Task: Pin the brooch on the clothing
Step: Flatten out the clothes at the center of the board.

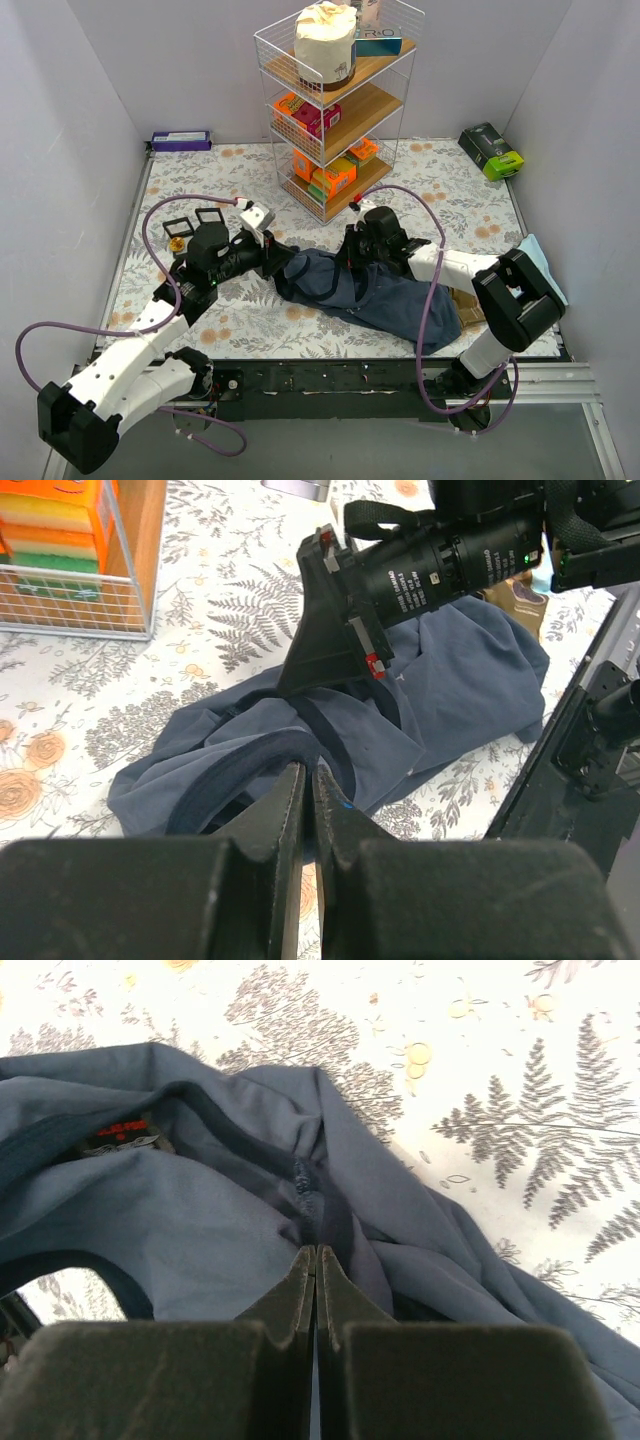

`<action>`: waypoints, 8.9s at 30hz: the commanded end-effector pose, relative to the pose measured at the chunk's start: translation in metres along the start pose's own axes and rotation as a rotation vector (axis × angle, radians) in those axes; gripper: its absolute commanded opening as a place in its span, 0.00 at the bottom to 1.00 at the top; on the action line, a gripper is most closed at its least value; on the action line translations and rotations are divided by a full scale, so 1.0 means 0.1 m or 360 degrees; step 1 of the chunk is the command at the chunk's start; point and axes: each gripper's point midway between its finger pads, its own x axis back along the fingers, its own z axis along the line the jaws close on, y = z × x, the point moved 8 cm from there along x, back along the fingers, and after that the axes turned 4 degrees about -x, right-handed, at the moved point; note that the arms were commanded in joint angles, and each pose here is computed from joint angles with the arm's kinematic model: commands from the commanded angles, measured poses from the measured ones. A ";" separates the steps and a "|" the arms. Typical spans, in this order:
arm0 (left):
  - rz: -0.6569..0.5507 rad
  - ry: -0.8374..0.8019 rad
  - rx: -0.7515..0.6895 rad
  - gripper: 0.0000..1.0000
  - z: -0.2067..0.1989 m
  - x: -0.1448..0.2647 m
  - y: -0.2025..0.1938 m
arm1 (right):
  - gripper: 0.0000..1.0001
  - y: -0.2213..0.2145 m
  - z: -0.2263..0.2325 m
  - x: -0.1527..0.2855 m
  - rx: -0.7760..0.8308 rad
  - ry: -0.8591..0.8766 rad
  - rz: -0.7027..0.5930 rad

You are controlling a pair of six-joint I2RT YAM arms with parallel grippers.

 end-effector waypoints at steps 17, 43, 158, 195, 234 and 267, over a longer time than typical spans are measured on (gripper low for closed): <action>-0.0151 0.0171 -0.0046 0.00 0.05 0.15 0.09 | 0.16 0.24 0.17 0.39 0.0140 0.0030 -0.0176; -0.0128 0.0170 -0.0038 0.00 0.06 0.13 0.07 | 0.34 -0.11 0.19 0.13 0.0291 -0.0249 0.0018; 0.0817 0.0655 0.0855 0.57 1.13 -0.67 -0.85 | 0.56 -1.50 0.68 1.06 0.0529 -0.0082 0.0377; 0.0946 0.0643 0.0812 0.20 1.30 -0.86 -1.05 | 0.30 -1.73 0.31 1.04 0.0539 -0.0373 0.0485; -0.0061 -0.0024 0.1065 0.00 1.44 -1.09 0.82 | 0.01 -0.46 0.87 2.19 0.0561 -0.0460 -0.0151; -0.0092 0.0848 0.0858 0.98 2.02 0.11 0.40 | 0.83 -0.87 2.58 0.63 0.0868 0.0587 0.0270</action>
